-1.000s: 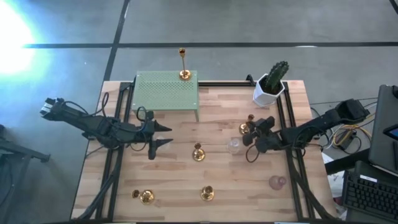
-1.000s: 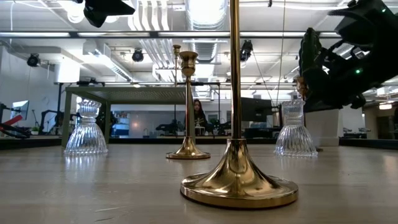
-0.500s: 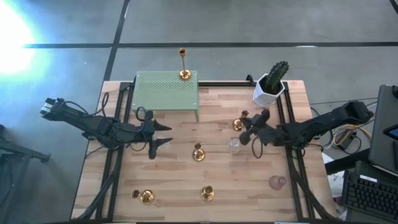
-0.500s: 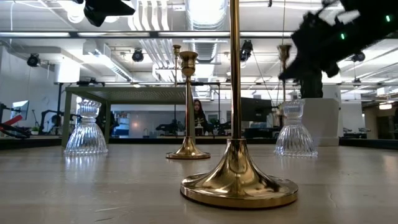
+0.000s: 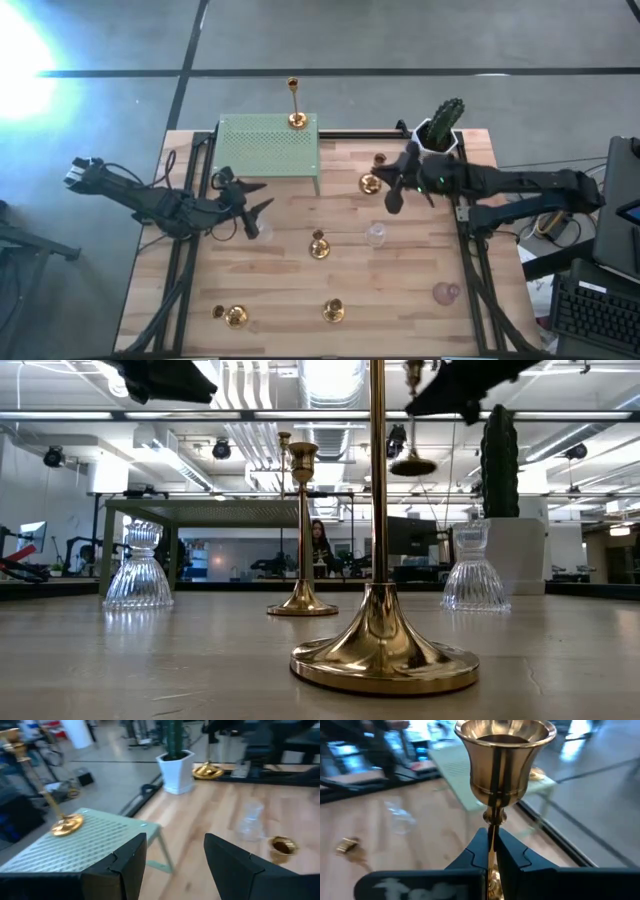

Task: Pick & Place candle stick holders
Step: Put the candle holder on the shelf

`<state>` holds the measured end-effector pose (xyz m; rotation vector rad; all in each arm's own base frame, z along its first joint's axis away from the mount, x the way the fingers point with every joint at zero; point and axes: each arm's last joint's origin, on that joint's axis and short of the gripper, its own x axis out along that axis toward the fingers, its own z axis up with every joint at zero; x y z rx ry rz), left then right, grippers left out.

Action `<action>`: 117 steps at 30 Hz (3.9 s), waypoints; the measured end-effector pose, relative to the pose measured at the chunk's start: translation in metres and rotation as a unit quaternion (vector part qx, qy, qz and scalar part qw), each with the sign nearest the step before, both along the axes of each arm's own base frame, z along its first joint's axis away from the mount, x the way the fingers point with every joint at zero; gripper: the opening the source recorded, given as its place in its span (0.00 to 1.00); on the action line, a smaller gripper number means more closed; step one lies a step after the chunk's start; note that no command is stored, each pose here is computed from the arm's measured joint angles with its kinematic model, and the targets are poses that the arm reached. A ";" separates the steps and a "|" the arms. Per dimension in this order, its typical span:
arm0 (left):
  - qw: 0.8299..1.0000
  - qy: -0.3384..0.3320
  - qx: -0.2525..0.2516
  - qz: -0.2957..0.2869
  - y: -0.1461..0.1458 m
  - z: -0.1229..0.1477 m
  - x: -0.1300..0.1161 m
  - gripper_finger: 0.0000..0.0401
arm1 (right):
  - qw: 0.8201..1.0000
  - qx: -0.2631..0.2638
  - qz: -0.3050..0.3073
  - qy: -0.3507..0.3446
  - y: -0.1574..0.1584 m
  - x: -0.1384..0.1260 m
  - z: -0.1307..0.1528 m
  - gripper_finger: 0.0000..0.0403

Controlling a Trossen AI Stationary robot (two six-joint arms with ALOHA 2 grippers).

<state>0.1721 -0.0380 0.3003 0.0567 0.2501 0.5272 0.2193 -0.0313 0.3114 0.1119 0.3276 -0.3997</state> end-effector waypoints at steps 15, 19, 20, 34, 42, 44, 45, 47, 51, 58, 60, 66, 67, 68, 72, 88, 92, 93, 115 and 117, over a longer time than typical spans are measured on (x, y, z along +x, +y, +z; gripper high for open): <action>0.976 -0.198 0.006 -0.086 0.015 -0.023 -0.041 0.51 | 0.980 0.006 0.198 -0.011 -0.054 0.096 0.037 0.02; 0.974 -0.201 -0.007 -0.108 0.019 -0.021 -0.042 0.51 | 0.967 0.019 0.254 -0.018 -0.051 0.120 0.041 0.02; 0.974 -0.200 -0.009 -0.109 0.020 -0.019 -0.041 0.51 | 0.964 0.020 0.264 -0.016 -0.049 0.125 0.041 0.02; 0.973 -0.136 -0.031 -0.183 0.032 -0.003 0.013 0.51 | 0.949 0.001 0.314 -0.014 -0.028 0.167 0.044 0.03; 0.974 -0.115 -0.018 -0.196 0.040 0.010 0.046 0.51 | 0.945 0.008 0.326 -0.012 -0.024 0.166 0.045 0.03; 0.975 -0.112 -0.013 -0.190 0.044 0.014 0.053 0.51 | 0.944 0.009 0.329 -0.012 -0.024 0.166 0.045 0.03; 0.976 -0.111 -0.012 -0.189 0.045 0.015 0.056 0.51 | 0.944 0.009 0.330 -0.010 -0.023 0.166 0.044 0.03; 0.975 -0.106 -0.013 -0.197 0.048 0.016 0.062 0.51 | 0.943 0.008 0.331 -0.009 -0.022 0.166 0.044 0.03; 0.971 -0.101 -0.022 -0.215 0.052 0.018 0.074 0.51 | 0.943 0.008 0.333 -0.010 -0.021 0.165 0.045 0.03; 0.971 -0.098 -0.020 -0.216 0.052 0.019 0.077 0.25 | 0.943 0.005 0.333 -0.002 -0.021 0.162 0.046 0.03; 0.971 -0.096 -0.020 -0.216 0.052 0.018 0.076 0.11 | 0.943 0.001 0.334 -0.002 -0.021 0.162 0.046 0.03; 0.971 -0.101 -0.019 -0.214 0.052 0.021 0.072 0.05 | 0.945 0.007 0.326 -0.004 -0.021 0.162 0.046 0.04; 0.972 -0.100 -0.019 -0.212 0.052 0.021 0.072 0.05 | 0.946 0.012 0.323 -0.004 -0.022 0.162 0.047 0.05; 0.973 -0.099 -0.018 -0.209 0.052 0.022 0.070 0.05 | 0.947 0.015 0.320 -0.003 -0.022 0.160 0.048 0.06; 0.976 -0.095 -0.010 -0.195 0.053 0.025 0.062 0.05 | 0.949 0.027 0.311 0.034 -0.022 0.148 0.049 0.15; 0.995 -0.072 0.018 -0.069 0.058 0.038 0.020 0.05 | 0.953 0.054 0.233 0.187 -0.021 0.101 0.045 0.32; 0.997 -0.059 0.039 -0.027 0.060 0.029 0.015 0.05 | 0.958 0.059 0.212 0.185 -0.019 0.087 0.039 0.29; 0.997 -0.059 0.043 -0.018 0.061 0.025 0.014 0.05 | 0.961 0.058 0.202 0.178 -0.019 0.083 0.036 0.28; 0.982 -0.173 0.054 0.058 0.113 -0.019 -0.013 0.05 | 0.994 0.078 0.060 -0.035 -0.004 -0.034 -0.029 0.14; 0.981 -0.178 0.048 0.056 0.118 -0.019 -0.014 0.05 | 0.994 0.075 0.061 -0.048 -0.003 -0.038 -0.033 0.14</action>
